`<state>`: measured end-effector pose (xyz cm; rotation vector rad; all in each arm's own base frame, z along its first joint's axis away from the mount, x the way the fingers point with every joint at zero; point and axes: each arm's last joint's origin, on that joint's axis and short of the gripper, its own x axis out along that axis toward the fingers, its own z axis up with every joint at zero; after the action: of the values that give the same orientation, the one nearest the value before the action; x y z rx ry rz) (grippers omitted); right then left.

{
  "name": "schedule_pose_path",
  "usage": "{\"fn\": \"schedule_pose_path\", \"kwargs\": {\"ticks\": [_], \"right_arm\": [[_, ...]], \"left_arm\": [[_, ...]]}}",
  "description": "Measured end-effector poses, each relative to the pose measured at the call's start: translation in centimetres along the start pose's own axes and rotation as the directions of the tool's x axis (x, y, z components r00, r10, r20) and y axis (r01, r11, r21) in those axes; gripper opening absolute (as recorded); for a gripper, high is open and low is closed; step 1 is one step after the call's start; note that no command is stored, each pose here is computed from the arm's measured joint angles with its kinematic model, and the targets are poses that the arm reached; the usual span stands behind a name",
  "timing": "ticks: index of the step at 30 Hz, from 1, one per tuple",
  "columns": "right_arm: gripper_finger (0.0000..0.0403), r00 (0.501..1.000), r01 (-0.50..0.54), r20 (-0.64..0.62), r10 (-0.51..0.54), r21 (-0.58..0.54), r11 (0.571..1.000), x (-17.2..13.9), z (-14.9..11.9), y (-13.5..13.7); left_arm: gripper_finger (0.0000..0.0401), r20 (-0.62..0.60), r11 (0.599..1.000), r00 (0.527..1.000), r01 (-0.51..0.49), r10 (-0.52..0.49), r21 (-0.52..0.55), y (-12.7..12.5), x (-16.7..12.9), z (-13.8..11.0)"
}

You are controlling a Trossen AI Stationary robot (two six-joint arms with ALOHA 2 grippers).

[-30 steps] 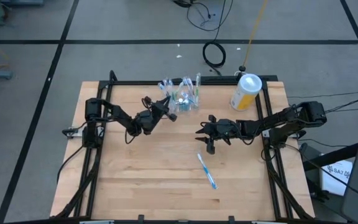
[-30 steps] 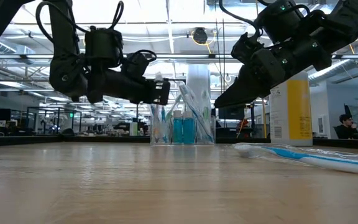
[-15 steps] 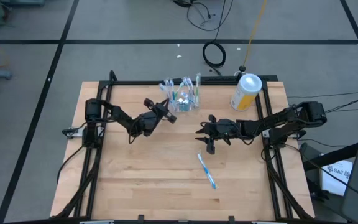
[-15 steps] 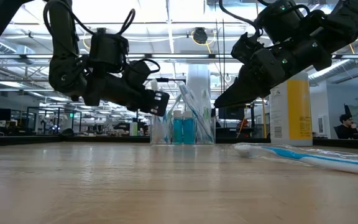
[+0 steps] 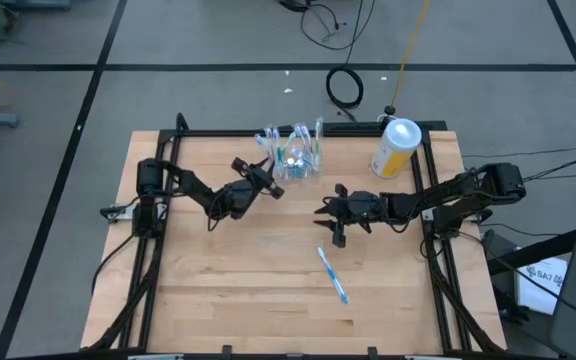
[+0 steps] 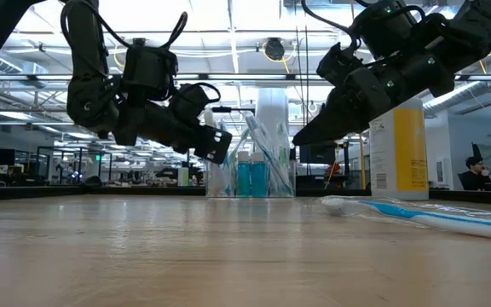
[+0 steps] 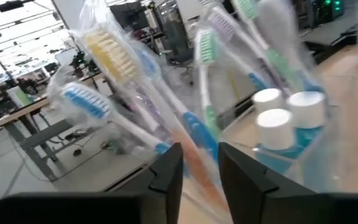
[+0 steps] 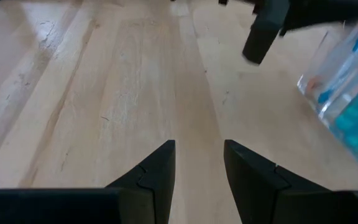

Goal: Pick & Place toothbrushing station
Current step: Put the blue toothbrush into the transparent organizer

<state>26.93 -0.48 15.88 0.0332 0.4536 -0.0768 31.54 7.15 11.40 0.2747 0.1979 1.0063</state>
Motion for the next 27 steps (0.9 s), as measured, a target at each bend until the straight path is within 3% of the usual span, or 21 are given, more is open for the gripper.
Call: {"fn": "schedule_pose_path", "kwargs": {"ticks": [3,9,13,16,18,23,27], "right_arm": [[0.0128,1.0,0.005,0.006,-0.004,-0.023,1.0,0.0,0.1,0.0],[0.0128,1.0,0.027,0.011,-0.028,0.092,0.995,0.0,0.1,-0.1],[0.0128,1.0,0.023,0.018,-0.025,0.107,0.994,0.0,0.2,-0.1],[0.0128,1.0,0.021,0.02,-0.024,0.146,0.989,0.0,0.2,0.0],[0.0128,1.0,0.02,0.02,-0.024,0.153,0.988,0.0,0.2,0.0],[0.0128,1.0,0.02,0.019,-0.024,0.154,0.988,0.0,0.2,0.0],[0.0128,1.0,0.015,0.016,-0.018,0.165,0.986,0.0,0.1,0.0]], "left_arm": [[0.0125,0.003,1.0,1.0,0.015,-0.015,0.003,-0.5,-0.5,0.1],[0.0156,-0.058,0.997,0.996,-0.058,0.062,0.053,-0.5,-2.0,1.4],[0.0166,-0.099,0.999,0.995,-0.028,0.025,-0.029,0.3,-2.8,3.1],[0.0168,-0.131,0.99,0.985,0.099,-0.112,-0.098,1.2,-3.6,4.5],[0.0168,-0.139,0.964,0.96,0.221,-0.242,-0.148,1.8,-4.1,5.5],[0.0168,-0.043,0.856,0.875,0.46,-0.482,-0.238,3.3,-5.3,8.4],[0.0168,0.053,0.769,0.788,0.612,-0.614,-0.182,4.2,-6.2,10.2]]}}
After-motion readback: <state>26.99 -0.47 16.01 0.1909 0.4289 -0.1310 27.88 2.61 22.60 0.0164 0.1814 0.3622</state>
